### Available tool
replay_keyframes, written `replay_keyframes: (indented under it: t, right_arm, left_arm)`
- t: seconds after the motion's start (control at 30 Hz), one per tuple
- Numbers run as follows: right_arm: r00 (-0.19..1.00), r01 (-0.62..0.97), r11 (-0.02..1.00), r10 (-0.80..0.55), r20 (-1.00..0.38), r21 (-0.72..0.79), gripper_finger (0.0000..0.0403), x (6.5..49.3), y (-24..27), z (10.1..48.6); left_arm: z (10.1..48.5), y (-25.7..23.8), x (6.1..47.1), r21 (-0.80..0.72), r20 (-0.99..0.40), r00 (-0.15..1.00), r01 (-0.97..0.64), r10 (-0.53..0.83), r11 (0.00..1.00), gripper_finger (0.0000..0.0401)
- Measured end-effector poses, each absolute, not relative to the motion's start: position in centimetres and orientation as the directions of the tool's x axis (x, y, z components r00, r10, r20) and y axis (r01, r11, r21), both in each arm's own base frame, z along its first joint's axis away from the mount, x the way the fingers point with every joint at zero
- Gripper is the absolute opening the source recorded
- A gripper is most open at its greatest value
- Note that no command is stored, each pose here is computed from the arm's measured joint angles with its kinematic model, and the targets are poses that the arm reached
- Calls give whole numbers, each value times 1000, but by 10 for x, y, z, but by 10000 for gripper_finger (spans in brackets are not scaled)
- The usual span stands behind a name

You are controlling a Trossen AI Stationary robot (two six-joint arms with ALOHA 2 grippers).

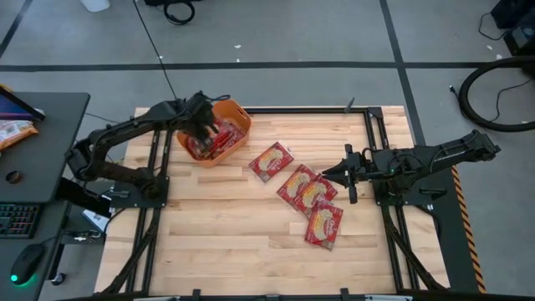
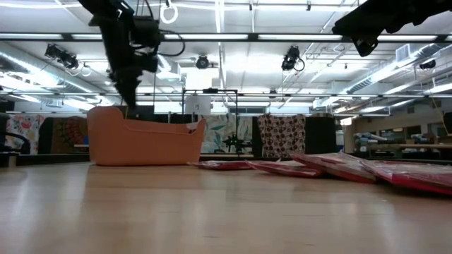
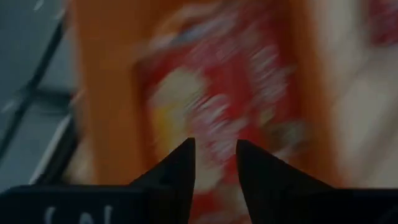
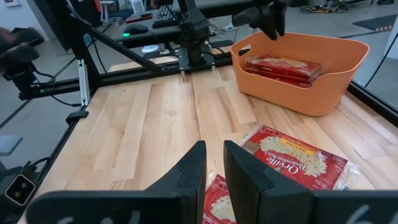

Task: Sort popcorn bags into baskets
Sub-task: Put the red popcorn pack into the orange bin

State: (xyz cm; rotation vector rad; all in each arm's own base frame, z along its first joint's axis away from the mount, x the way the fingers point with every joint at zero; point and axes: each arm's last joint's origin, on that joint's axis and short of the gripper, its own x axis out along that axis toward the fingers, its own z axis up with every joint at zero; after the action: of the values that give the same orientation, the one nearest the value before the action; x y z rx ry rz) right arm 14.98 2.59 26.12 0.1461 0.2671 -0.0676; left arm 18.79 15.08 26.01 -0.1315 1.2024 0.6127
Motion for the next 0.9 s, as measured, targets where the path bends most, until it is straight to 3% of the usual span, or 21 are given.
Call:
replay_keyframes:
  t: [0.2, 0.4, 0.9]
  right_arm:
    - [962, 86, 987, -47, -268, 135, 61, 150, 26, 261]
    - [962, 86, 987, -47, -268, 135, 61, 150, 26, 261]
    - [965, 85, 987, -47, -259, 138, 61, 152, 26, 261]
  left_arm:
    - [267, 115, 227, 129, -833, 442, -426, 331, 895, 117]
    - [268, 78, 259, 132, -762, 573, -319, 302, 939, 117]
    - [199, 26, 344, 200, -654, 638, -372, 406, 906, 214]
